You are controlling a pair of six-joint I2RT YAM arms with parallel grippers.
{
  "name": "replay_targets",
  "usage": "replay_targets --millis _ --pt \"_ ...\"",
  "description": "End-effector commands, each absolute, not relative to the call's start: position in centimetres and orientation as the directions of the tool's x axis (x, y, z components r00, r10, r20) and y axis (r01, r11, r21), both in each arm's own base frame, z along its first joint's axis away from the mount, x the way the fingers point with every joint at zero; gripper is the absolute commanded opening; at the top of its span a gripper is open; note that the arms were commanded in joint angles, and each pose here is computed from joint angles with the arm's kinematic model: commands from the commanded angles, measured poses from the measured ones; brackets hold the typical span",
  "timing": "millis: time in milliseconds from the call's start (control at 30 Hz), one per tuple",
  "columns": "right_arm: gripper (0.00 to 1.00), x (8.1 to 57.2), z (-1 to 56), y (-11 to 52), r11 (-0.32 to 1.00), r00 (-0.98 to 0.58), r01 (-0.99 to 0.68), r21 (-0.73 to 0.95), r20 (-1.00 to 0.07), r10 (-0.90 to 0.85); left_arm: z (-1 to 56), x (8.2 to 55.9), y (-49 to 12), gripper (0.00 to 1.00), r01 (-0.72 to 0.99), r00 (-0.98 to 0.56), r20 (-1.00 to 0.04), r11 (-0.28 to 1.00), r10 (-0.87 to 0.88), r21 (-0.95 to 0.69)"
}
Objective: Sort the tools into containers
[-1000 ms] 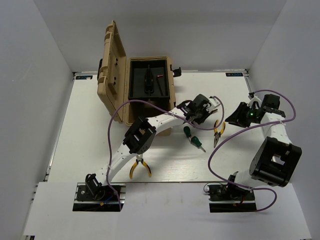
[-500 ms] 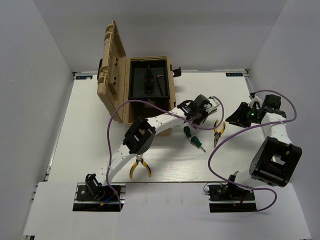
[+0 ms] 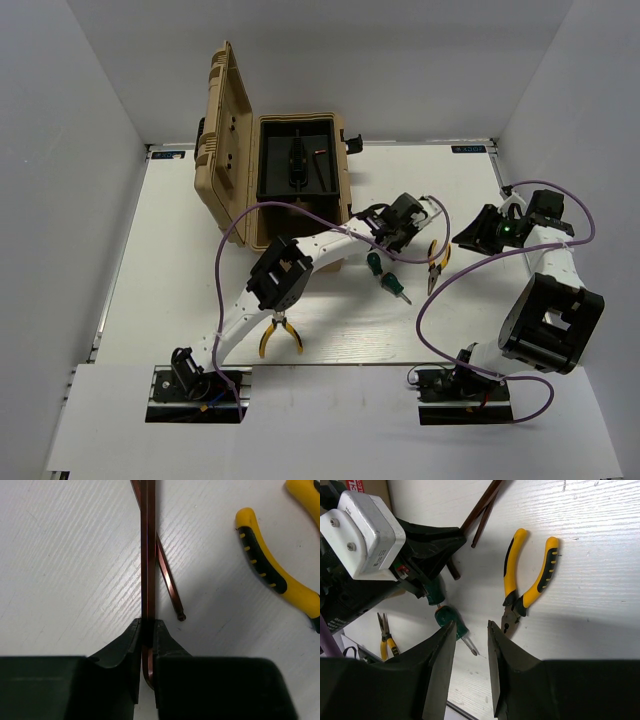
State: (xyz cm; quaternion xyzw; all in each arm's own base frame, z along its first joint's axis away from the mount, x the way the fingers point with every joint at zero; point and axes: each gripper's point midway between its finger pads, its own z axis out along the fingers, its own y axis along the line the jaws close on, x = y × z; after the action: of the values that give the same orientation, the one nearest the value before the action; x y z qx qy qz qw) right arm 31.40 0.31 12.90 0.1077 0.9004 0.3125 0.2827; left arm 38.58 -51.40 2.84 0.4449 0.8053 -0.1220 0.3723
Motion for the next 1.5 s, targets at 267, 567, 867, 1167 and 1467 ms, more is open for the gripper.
replay_targets --millis 267,567,867,1167,1467 --pt "0.47 31.1 13.5 0.6 0.761 -0.817 0.0 0.649 -0.439 0.375 19.6 38.8 -51.5 0.0 0.746 -0.24 -0.866 0.654 0.439 0.125" --pt "0.47 31.0 13.5 0.6 0.761 -0.818 0.0 0.649 -0.438 0.373 25.9 38.7 -51.9 0.0 0.738 -0.191 -0.928 0.67 0.319 0.079" --pt "0.47 31.1 13.5 0.6 0.762 -0.817 -0.004 0.647 -0.442 0.37 34.7 43.0 -45.5 0.0 0.53 -0.098 -0.977 0.841 0.189 0.11" --pt "0.43 30.9 13.4 0.9 0.763 -0.824 -0.015 0.647 -0.44 0.357 32.5 52.1 -30.1 0.0 0.174 -0.248 -0.965 0.984 0.086 0.043" --pt "0.38 31.0 13.3 1.1 0.764 -0.832 -0.027 0.645 -0.439 0.341 28.3 55.8 -25.4 0.0 0.108 -0.335 -0.936 0.992 0.104 0.072"
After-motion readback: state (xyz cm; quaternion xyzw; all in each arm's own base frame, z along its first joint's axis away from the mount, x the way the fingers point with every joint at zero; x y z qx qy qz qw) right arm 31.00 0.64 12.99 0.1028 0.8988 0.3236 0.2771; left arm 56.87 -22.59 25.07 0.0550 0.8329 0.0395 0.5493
